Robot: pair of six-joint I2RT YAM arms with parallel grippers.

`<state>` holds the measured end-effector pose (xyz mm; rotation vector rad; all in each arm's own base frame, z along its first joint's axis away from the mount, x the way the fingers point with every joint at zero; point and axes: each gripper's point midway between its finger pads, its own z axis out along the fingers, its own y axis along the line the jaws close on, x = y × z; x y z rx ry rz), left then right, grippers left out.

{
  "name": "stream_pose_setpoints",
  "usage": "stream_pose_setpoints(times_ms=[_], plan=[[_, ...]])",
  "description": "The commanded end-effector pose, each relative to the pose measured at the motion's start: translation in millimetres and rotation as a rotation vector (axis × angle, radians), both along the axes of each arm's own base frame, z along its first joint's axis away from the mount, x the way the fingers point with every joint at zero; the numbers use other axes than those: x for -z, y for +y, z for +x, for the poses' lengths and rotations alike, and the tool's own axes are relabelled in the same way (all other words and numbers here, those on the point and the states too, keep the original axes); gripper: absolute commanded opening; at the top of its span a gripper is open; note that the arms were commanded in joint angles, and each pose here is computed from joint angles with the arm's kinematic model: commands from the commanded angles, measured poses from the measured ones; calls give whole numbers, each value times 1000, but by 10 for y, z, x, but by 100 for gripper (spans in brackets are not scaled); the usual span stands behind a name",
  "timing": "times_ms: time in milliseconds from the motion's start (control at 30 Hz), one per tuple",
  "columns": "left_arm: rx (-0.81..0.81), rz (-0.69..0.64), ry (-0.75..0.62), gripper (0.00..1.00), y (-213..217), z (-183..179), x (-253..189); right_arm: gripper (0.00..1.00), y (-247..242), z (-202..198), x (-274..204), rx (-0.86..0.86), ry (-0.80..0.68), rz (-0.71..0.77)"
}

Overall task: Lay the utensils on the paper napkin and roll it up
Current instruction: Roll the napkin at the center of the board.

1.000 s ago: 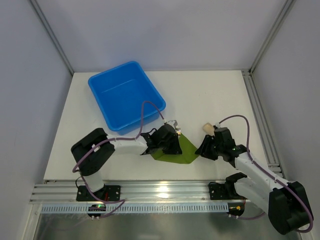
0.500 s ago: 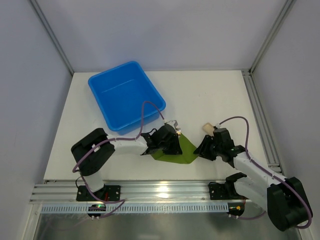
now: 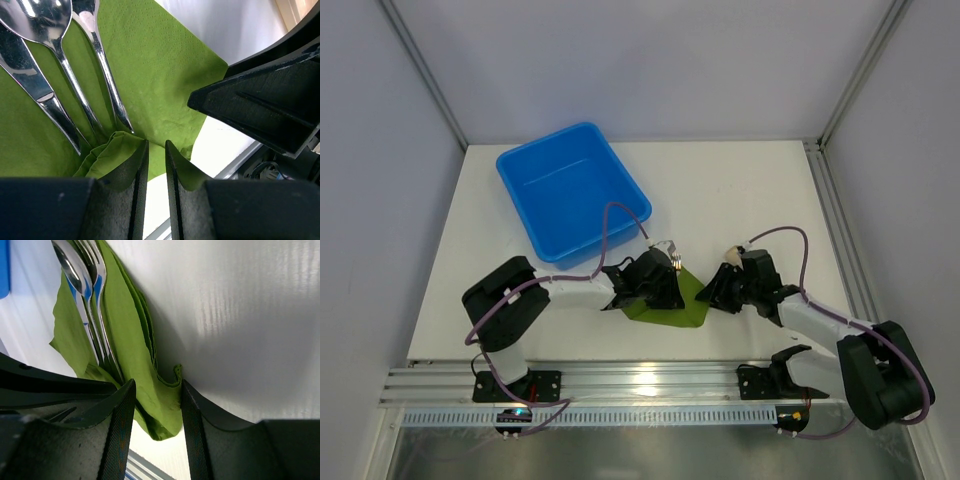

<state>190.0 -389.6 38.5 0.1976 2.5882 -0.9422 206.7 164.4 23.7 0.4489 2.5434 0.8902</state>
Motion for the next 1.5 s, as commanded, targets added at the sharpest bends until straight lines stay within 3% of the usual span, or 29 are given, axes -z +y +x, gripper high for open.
stream_pose_setpoints(times_ms=[0, 500, 900, 1067, 1467], plan=[[-1, -19, -15, 20, -39, 15, -37, 45, 7, -92, 79, -48, 28, -16], [-2, -18, -18, 20, -37, 21, -43, 45, 190, -327, -132, -163, -32, 98], [-3, -14, -9, 20, -3, -9, 5, 45, 142, -14, -308, -182, -113, -16], [-4, -17, -13, 20, 6, -3, -7, 45, -39, 170, -240, -142, -119, -163], [-3, -28, -18, 20, 0, -10, -49, 45, -11, 160, -22, -236, -19, -210]])
